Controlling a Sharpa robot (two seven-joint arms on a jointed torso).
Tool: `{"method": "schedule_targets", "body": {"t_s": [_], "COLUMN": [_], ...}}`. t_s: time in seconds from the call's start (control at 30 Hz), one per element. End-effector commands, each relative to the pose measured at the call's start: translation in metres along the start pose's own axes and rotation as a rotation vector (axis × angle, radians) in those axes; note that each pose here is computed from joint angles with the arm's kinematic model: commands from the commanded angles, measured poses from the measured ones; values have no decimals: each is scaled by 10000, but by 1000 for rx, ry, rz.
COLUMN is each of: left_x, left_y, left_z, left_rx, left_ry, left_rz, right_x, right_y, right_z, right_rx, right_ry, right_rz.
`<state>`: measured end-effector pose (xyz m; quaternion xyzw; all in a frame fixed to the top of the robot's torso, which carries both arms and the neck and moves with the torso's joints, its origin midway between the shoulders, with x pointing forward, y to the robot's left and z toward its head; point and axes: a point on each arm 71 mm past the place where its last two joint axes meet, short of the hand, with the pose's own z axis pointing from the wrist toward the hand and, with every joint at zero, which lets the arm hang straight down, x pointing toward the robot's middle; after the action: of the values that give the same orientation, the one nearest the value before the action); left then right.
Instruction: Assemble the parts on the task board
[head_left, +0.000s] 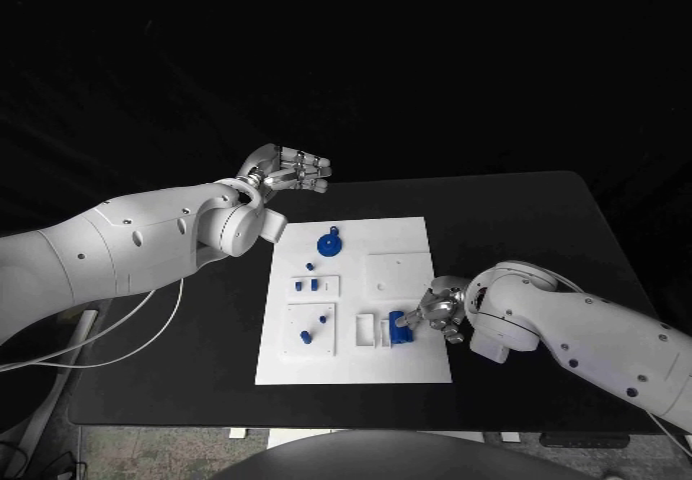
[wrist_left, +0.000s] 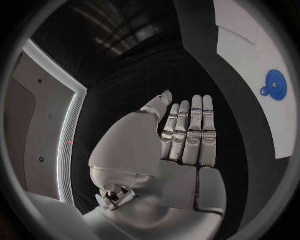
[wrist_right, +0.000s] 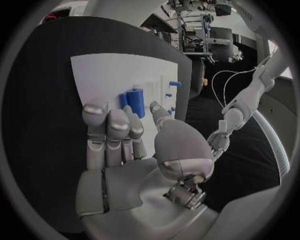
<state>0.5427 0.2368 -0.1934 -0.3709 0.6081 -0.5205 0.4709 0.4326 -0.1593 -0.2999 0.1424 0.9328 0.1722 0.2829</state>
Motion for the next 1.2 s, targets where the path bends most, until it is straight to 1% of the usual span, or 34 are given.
{"method": "schedule_targets", "body": {"t_s": [0.03,0.5,0.93,1.2], "left_x": [21,12,-4,-10], "left_y": [-14,-7,0,4], "left_z": [4,11,15,15], "left_rx": [9,3,-4,-9], "left_ry": [8,5,2,1], "left_rz": [-8,-6,-4,-3], "right_x": [15,65,56,42], "right_y": [-14,33,37,11], "right_z": [13,55,60,70], "right_rx": [26,21,24,29], "right_ry": [8,17,-6,-9], "right_rz": [-26,-25,-39,-16]}}
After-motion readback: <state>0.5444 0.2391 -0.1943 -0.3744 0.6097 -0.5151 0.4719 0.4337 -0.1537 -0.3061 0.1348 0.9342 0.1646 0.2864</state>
